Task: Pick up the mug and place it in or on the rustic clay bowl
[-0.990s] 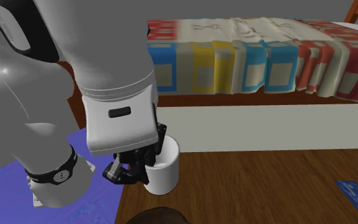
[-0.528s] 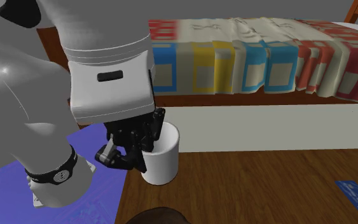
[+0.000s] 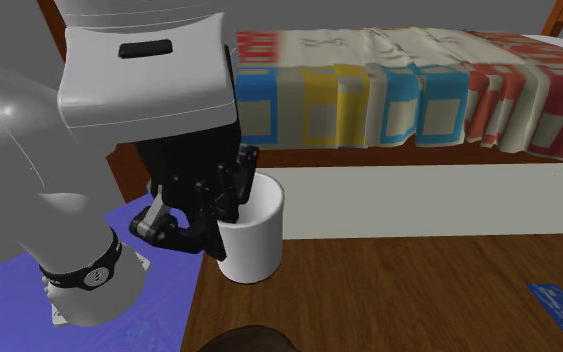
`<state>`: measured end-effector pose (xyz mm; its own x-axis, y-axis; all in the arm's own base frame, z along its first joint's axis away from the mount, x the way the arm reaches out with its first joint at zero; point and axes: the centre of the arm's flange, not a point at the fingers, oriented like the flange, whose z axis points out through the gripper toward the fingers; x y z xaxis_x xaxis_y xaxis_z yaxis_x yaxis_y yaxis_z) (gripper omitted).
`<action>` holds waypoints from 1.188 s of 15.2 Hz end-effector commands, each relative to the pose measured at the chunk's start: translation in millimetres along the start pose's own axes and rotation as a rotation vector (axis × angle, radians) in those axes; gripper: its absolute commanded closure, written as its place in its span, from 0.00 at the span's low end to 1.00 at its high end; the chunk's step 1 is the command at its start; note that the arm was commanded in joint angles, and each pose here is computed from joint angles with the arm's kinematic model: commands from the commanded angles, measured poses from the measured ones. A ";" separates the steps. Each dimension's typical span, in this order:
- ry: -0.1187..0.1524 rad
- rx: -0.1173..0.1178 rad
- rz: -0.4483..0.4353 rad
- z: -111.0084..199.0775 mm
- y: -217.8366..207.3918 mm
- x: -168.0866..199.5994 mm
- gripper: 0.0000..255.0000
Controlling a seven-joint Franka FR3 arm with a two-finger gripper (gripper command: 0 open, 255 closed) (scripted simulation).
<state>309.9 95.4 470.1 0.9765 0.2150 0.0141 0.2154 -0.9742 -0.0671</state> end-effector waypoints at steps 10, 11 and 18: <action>0.000 -0.001 0.000 -17.1 96.3 61.1 1.00; 0.000 -0.001 0.000 -11.8 96.7 61.0 1.00; 0.000 -0.001 0.000 25.1 99.2 60.5 1.00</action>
<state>390.3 12.9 443.7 0.9765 0.2153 0.0130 0.2157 -0.9742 -0.0667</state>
